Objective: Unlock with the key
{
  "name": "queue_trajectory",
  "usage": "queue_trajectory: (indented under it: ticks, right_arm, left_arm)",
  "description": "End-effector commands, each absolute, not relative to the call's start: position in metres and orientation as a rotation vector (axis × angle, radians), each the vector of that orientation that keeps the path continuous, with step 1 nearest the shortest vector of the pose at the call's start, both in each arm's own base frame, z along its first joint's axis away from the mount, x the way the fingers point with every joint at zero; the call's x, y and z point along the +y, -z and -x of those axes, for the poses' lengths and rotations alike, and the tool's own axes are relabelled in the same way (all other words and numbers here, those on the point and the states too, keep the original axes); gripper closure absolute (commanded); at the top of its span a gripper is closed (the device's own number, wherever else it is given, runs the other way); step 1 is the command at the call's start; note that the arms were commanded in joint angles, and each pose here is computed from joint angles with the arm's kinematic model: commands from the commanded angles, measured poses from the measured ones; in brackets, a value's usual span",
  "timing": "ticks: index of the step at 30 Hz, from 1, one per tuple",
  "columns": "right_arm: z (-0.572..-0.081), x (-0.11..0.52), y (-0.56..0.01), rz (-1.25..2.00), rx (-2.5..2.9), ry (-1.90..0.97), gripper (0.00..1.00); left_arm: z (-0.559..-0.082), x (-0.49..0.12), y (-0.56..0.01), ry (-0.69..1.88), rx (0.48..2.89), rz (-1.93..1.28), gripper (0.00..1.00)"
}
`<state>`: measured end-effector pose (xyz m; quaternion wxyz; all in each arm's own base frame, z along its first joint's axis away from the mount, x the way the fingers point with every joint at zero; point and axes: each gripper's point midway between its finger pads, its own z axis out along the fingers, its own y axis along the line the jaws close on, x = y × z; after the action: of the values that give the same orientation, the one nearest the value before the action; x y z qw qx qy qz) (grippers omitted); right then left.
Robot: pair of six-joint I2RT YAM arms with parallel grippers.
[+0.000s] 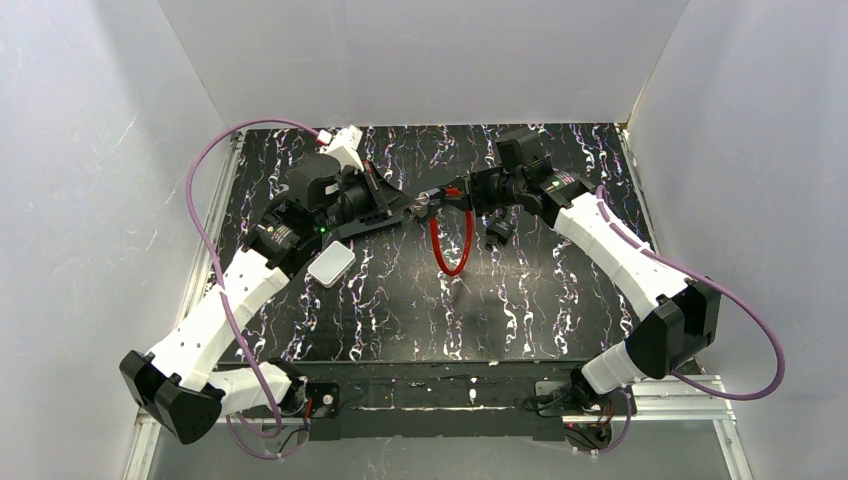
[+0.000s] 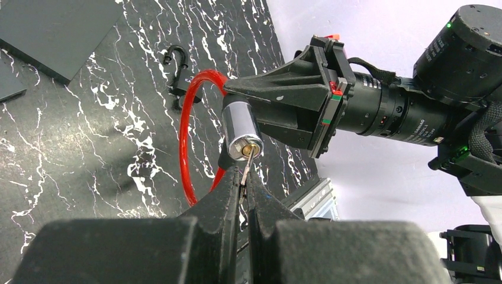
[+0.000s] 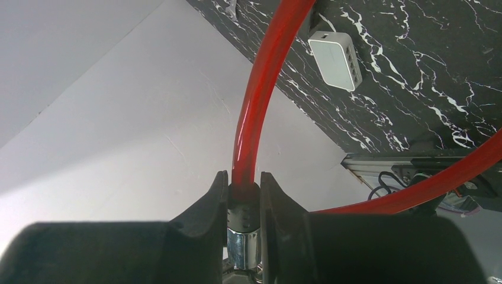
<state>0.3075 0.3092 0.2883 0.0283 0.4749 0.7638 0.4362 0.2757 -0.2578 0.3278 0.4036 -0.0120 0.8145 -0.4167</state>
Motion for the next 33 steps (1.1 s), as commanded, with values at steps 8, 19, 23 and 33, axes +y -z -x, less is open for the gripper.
queue_trajectory:
  ticks: [8,19,23,33]
  right_arm:
    - [-0.311,0.322,-0.334,-1.381,2.284,-1.545,0.99]
    - [-0.312,0.325,-0.340,-1.351,2.278,-1.577,0.99]
    - [-0.312,0.325,-0.342,-1.349,2.271,-1.581,0.99]
    - [-0.313,0.326,-0.342,-1.343,2.278,-1.586,0.99]
  left_arm:
    - [-0.280,-0.250,-0.324,0.985,2.052,0.058,1.00]
    - [-0.284,-0.252,-0.322,0.958,2.062,0.053,1.00]
    - [-0.284,-0.246,-0.319,0.916,2.078,0.057,1.00]
    - [-0.287,-0.246,-0.311,0.874,2.105,0.076,1.00]
